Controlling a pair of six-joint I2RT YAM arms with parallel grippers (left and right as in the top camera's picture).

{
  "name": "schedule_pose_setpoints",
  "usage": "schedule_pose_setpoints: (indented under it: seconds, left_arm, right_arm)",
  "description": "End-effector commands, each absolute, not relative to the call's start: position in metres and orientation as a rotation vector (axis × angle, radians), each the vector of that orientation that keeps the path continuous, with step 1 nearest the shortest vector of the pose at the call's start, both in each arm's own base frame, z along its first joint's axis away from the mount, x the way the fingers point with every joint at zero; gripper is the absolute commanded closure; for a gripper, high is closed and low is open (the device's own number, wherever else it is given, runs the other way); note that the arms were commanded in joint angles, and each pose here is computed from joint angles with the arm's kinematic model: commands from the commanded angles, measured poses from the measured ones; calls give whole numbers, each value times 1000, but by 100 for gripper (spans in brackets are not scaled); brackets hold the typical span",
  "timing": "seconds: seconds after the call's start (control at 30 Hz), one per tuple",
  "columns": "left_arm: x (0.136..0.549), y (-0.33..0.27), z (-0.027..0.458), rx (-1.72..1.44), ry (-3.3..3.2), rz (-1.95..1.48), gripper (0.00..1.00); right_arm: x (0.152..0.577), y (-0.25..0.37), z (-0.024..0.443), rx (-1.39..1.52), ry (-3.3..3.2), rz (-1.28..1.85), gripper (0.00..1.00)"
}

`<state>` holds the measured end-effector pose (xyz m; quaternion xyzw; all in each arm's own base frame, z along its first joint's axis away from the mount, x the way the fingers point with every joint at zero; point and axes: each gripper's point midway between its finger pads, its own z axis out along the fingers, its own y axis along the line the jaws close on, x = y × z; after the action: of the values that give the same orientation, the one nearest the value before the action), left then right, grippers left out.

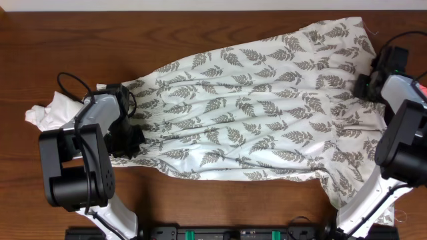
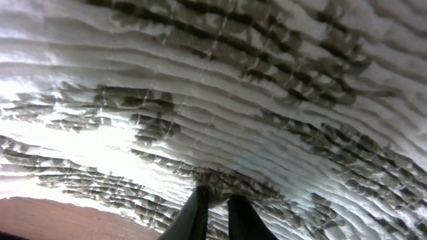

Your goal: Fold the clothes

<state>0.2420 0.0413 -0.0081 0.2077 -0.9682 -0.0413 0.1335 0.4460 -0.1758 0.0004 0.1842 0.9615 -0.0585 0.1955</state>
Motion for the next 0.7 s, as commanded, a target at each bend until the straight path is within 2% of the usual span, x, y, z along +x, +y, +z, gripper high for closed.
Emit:
schedule_pose_setpoints:
  seconds: [0.0, 0.03, 0.1, 0.23, 0.3, 0.43, 0.67]
  left_arm:
    - [229, 55, -34, 620, -2752, -211, 83]
    - [232, 56, -31, 612, -2763, -208, 78]
    - [236, 55, -24, 622, -2787, -198, 76]
    - [251, 56, 5, 657, -2891, -180, 71]
    - [259, 53, 26, 682, -2965, -139, 67]
    - [267, 43, 70, 725, -3118, -28, 62]
    - [262, 32, 128, 746, -3313, 85, 60]
  right_arm:
    - [462, -146, 15, 403, 2659, 71, 60]
    - [466, -142, 27, 412, 2628, 109, 52]
    - [471, -135, 55, 437, 2565, 159, 40]
    - [468, -131, 117, 475, 2457, 169, 31]
    - [460, -129, 147, 486, 2414, 168, 29]
    - [430, -112, 186, 543, 2409, 203, 32]
    - [370, -73, 180, 567, 2622, 261, 26]
